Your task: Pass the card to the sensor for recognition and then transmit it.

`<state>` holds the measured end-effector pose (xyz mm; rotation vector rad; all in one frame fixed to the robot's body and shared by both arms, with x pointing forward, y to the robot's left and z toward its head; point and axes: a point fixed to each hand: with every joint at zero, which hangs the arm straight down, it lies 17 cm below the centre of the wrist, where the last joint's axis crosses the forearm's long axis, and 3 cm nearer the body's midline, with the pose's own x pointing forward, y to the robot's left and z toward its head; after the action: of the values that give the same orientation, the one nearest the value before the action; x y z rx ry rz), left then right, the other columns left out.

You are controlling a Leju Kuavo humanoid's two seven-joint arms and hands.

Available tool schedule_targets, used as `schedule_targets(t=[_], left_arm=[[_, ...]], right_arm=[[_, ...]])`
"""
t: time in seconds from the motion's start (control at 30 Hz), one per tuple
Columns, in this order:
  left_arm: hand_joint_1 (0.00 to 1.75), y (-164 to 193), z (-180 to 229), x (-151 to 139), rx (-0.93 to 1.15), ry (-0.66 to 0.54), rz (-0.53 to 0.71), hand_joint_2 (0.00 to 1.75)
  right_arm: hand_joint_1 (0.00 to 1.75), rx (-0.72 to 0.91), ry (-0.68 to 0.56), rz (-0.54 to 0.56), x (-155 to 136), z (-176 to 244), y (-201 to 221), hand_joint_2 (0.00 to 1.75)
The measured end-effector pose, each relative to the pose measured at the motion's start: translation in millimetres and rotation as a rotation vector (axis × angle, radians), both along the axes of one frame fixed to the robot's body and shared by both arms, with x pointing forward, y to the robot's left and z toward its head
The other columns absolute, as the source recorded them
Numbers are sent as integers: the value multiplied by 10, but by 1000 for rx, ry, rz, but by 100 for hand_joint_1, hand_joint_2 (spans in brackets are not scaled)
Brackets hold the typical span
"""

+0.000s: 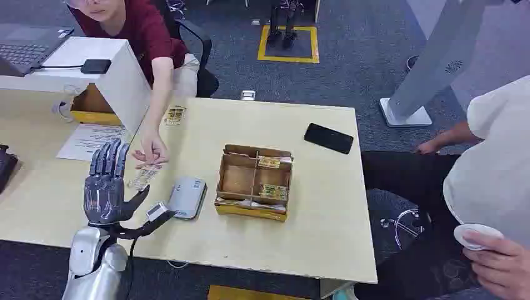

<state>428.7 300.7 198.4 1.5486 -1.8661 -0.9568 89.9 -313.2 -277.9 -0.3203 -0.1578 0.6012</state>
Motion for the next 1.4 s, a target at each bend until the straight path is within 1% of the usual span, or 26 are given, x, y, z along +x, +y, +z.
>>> schedule_targets(t=[0.2, 0.23, 0.3, 0.97, 1.13, 1.23, 1.3, 1.4], left_arm=[[0, 4, 7, 6, -3, -2, 0, 175], [166, 8, 6, 6, -11, -2, 0, 175], [175, 15, -2, 8, -20, 0, -1, 175], [175, 114, -146, 12, -126, 26, -8, 175], [175, 208, -138, -1, -233, 13, -8, 175], [175, 242, -131, 17, -338, 17, -11, 175], [175, 222, -156, 43, -396, 38, -28, 175], [175, 149, -162, 56, -414, 51, -51, 175]], right_arm=[[0, -1, 0, 4, 1, 0, 0, 175], [0, -1, 0, 6, 1, 0, -1, 175], [0, -2, 0, 8, 2, 0, -1, 175], [0, -5, -2, 10, 6, 2, -6, 175], [0, -6, -5, 7, 9, 3, -9, 175], [0, -7, -6, 5, 12, 4, -12, 175], [0, -8, -6, -2, 9, 4, -15, 175], [0, -10, -8, -7, 11, 5, -20, 175]])
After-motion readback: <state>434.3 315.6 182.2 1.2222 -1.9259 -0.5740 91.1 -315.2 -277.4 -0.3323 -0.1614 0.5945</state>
